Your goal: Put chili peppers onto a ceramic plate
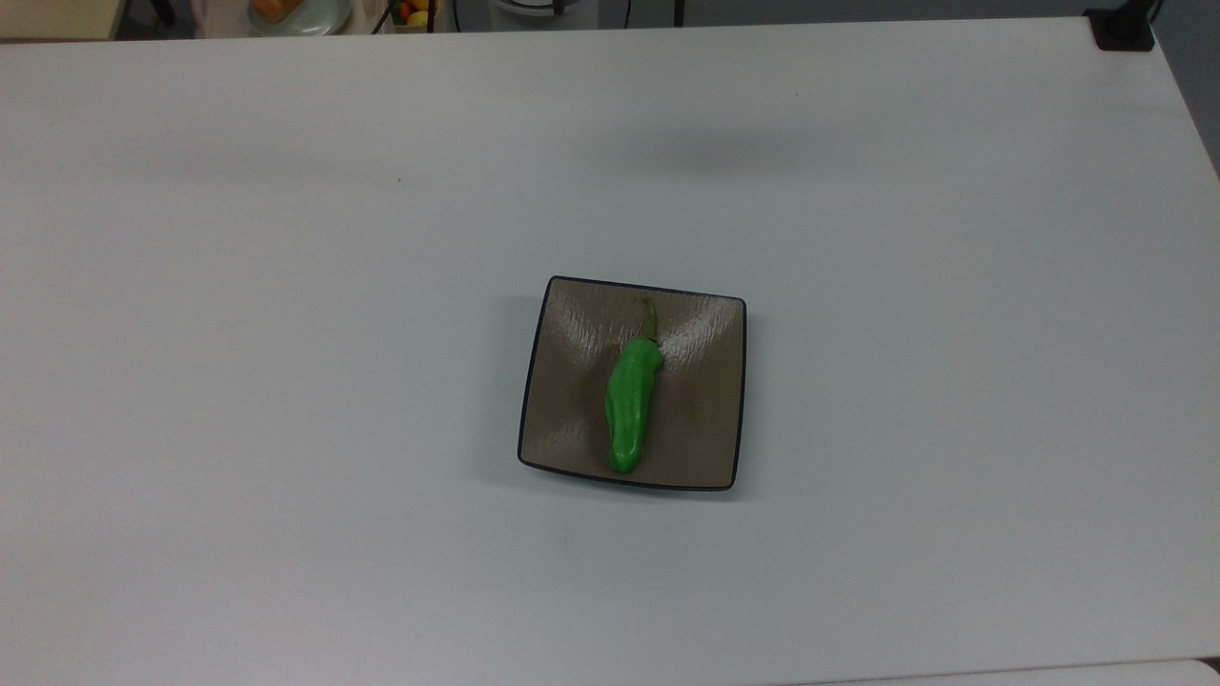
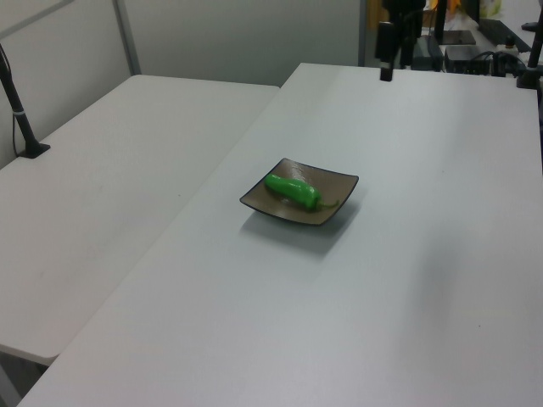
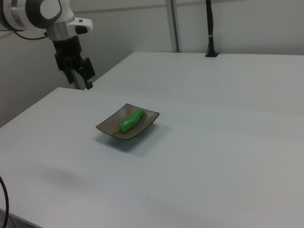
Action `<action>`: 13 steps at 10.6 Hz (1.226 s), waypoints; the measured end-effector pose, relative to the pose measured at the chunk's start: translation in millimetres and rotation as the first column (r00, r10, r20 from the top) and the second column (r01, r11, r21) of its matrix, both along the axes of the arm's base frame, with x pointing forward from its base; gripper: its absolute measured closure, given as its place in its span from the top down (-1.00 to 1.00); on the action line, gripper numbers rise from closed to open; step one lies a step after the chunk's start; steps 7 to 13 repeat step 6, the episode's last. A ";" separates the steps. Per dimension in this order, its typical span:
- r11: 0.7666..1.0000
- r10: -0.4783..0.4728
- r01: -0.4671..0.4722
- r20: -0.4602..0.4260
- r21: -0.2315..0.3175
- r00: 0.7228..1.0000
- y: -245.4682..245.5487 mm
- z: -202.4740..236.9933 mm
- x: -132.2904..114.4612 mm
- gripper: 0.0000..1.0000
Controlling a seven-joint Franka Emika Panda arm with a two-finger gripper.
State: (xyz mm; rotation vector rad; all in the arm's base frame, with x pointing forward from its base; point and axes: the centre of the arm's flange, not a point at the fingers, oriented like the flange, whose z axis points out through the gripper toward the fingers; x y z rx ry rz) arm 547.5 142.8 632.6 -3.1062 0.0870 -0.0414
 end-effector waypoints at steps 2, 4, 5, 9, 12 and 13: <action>0.998 0.062 -0.062 0.005 -0.002 0.998 -7.9 -7.2 -1.5 1.00; 0.996 0.091 -0.092 0.067 0.004 0.994 -27.8 -13.4 14.0 1.00; 0.995 0.096 -0.097 0.073 0.005 0.993 -33.8 -15.2 17.1 1.00; 0.995 0.097 -0.097 0.073 0.005 0.993 -35.5 -15.6 17.9 1.00; 0.995 0.097 -0.097 0.073 0.005 0.993 -35.5 -15.6 17.9 1.00; 0.995 0.097 -0.097 0.073 0.005 0.993 -35.5 -15.6 17.9 1.00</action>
